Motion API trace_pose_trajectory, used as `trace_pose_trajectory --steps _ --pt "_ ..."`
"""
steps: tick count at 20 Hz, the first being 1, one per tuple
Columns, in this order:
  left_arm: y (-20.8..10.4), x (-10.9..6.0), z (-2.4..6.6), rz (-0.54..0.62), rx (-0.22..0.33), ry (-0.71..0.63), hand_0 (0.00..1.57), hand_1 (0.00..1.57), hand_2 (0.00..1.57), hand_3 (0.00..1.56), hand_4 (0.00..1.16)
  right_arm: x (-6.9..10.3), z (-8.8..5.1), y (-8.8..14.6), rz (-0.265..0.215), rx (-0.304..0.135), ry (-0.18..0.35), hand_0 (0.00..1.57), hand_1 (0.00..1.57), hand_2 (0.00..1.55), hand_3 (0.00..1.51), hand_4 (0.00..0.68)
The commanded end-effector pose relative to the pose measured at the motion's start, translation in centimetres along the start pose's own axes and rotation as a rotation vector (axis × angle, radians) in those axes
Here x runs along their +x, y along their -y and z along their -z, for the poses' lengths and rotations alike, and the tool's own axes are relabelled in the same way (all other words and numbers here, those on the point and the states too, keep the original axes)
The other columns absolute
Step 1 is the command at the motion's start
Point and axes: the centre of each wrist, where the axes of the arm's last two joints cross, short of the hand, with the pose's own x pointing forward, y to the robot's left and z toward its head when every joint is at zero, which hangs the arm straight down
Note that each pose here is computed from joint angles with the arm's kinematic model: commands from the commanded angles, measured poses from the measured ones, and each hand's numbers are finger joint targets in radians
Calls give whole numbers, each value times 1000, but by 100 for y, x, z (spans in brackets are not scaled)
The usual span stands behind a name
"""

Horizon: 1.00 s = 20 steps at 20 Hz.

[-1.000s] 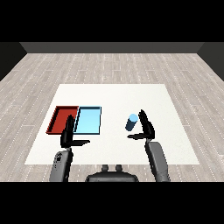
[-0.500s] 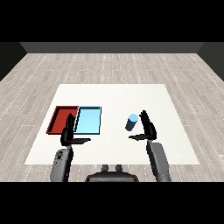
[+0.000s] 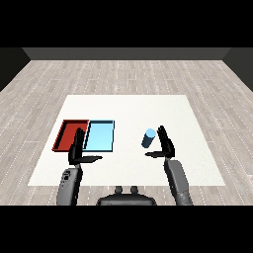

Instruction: Pick the blue can and put it in the blue box

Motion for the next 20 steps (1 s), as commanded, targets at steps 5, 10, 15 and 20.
trace_pose_trajectory --steps 5,10,15,20 --pt "-131 84 -198 18 6 1 0 0 0 0 0 -218 -24 -4 36 -62 -68 0 0 0 0 0" --pt "83 117 -130 -23 15 -10 0 0 0 0 0 -149 184 245 34 -73 -93 0 0 0 0 0" --pt "23 25 -93 30 11 -1 0 0 0 0 0 -311 508 -61 26 -91 -135 0 0 0 0 0" --pt "-17 97 122 21 12 18 0 0 0 0 0 -505 327 0 59 -80 -140 0 0 0 0 0"
